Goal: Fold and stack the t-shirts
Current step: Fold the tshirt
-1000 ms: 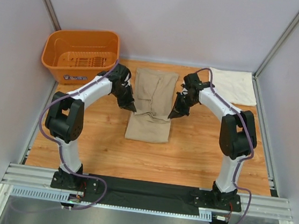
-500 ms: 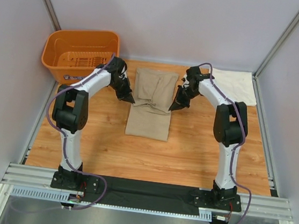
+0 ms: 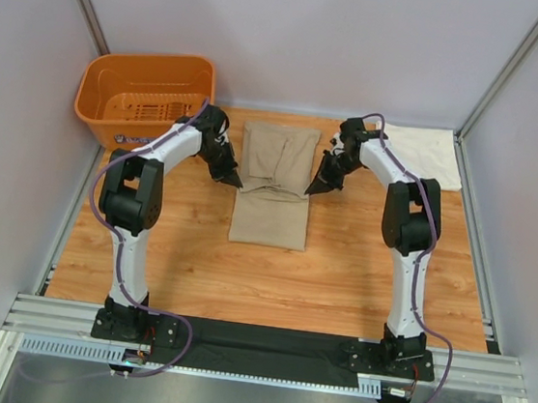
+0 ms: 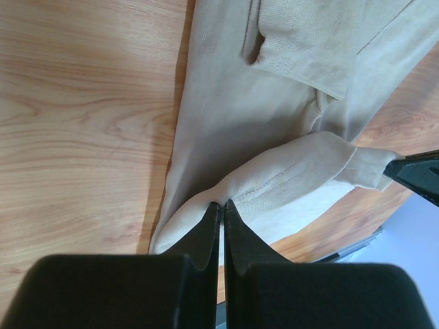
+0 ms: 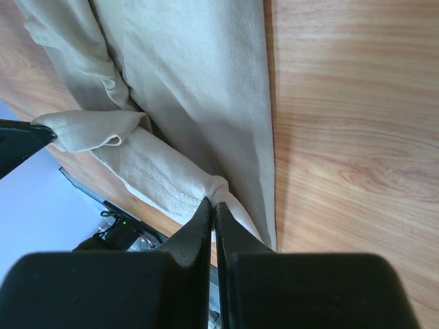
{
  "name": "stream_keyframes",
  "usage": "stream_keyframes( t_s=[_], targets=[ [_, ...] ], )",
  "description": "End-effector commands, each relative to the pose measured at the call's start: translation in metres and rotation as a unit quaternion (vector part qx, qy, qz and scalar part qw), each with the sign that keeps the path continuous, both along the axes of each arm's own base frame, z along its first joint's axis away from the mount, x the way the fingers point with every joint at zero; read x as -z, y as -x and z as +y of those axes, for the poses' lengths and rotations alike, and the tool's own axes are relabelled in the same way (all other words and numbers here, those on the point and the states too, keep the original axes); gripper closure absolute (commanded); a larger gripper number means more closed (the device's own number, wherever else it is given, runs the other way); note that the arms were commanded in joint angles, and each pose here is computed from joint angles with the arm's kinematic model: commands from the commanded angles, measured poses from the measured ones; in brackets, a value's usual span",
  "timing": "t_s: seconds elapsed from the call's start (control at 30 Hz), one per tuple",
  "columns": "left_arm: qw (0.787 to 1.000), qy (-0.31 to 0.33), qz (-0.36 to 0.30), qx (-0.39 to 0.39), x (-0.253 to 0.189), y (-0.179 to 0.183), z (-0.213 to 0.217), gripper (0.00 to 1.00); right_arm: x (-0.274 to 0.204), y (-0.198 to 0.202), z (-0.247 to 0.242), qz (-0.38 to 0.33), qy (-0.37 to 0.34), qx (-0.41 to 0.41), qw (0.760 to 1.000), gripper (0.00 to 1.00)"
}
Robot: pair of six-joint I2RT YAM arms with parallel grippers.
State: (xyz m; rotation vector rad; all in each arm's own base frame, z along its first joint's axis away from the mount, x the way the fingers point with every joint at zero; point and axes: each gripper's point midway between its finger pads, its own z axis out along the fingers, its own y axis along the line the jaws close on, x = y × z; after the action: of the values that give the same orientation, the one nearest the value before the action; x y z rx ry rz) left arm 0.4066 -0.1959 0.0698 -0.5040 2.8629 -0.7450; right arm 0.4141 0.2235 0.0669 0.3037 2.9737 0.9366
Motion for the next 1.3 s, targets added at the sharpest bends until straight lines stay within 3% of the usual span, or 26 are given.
stream_keyframes(
  t_s=[0.0, 0.13, 0.2, 0.23, 0.27, 0.37, 0.47, 0.53, 0.57, 0.6, 0.63, 0.67, 0.7, 0.77, 0.9, 1.07, 1.27],
  targets=[
    [1.0, 0.008, -0.013, -0.016, -0.009, -0.015, 0.002, 1.0, -0.007, -0.012, 0.003, -0.011, -0.021, -0.002, 1.0, 0.99],
    [1.0, 0.011, -0.017, -0.02, -0.007, -0.023, 0.001, 0.98, -0.002, -0.023, 0.002, -0.013, -0.023, 0.011, 1.0, 0.95],
    [1.0, 0.006, -0.025, -0.017, -0.006, -0.032, 0.0, 0.86, -0.005, -0.036, 0.001, -0.029, -0.023, 0.021, 0.999, 0.9],
    [0.999, 0.001, -0.03, -0.016, -0.007, -0.035, 0.002, 0.79, -0.001, -0.043, -0.004, -0.031, -0.02, 0.026, 0.999, 0.8],
    [0.999, -0.009, -0.03, -0.014, -0.008, -0.035, 0.005, 0.7, -0.002, -0.051, -0.008, -0.042, -0.012, 0.032, 0.999, 0.78],
    [0.996, -0.056, -0.061, -0.009, -0.031, -0.043, 0.02, 0.58, -0.018, -0.07, -0.025, -0.071, 0.027, 0.035, 0.996, 0.66],
    [0.988, -0.08, -0.135, -0.007, -0.084, -0.036, 0.034, 0.53, -0.049, -0.055, -0.038, -0.084, 0.068, 0.023, 0.994, 0.59],
    [0.988, -0.074, -0.134, 0.001, -0.083, -0.014, 0.036, 0.52, -0.056, -0.039, -0.028, -0.102, 0.076, 0.01, 0.992, 0.58],
    [0.986, -0.061, -0.152, 0.004, -0.089, -0.011, 0.032, 0.52, -0.036, -0.014, -0.031, -0.079, 0.102, 0.006, 0.992, 0.58],
    [0.987, -0.047, -0.153, 0.01, -0.092, 0.01, 0.028, 0.53, -0.058, -0.007, -0.027, -0.113, 0.098, 0.007, 0.989, 0.58],
    [0.986, -0.037, -0.159, 0.019, -0.094, 0.019, 0.02, 0.58, -0.065, -0.008, -0.007, -0.146, 0.083, 0.015, 0.986, 0.6],
    [0.982, -0.022, -0.187, 0.025, -0.108, 0.024, 0.012, 0.61, -0.044, 0.01, -0.006, -0.125, 0.09, 0.017, 0.988, 0.63],
    [0.984, -0.02, -0.173, 0.03, -0.095, 0.037, 0.009, 0.63, -0.055, 0.01, 0.01, -0.154, 0.074, 0.019, 0.985, 0.64],
    [0.979, 0.003, -0.197, 0.054, -0.101, 0.049, -0.011, 0.64, -0.041, 0.022, 0.016, -0.136, 0.085, 0.022, 0.987, 0.65],
    [0.981, 0.009, -0.174, 0.083, -0.082, 0.075, -0.024, 0.62, -0.029, 0.037, 0.03, -0.123, 0.094, -0.006, 0.988, 0.65],
    [0.979, 0.025, -0.171, 0.111, -0.068, 0.094, -0.03, 0.62, -0.027, 0.064, 0.043, -0.108, 0.049, -0.036, 0.992, 0.66],
    [0.98, 0.033, -0.134, 0.145, -0.033, 0.112, -0.046, 0.69, -0.004, 0.102, 0.055, -0.075, 0.03, -0.064, 0.995, 0.83]
  ],
)
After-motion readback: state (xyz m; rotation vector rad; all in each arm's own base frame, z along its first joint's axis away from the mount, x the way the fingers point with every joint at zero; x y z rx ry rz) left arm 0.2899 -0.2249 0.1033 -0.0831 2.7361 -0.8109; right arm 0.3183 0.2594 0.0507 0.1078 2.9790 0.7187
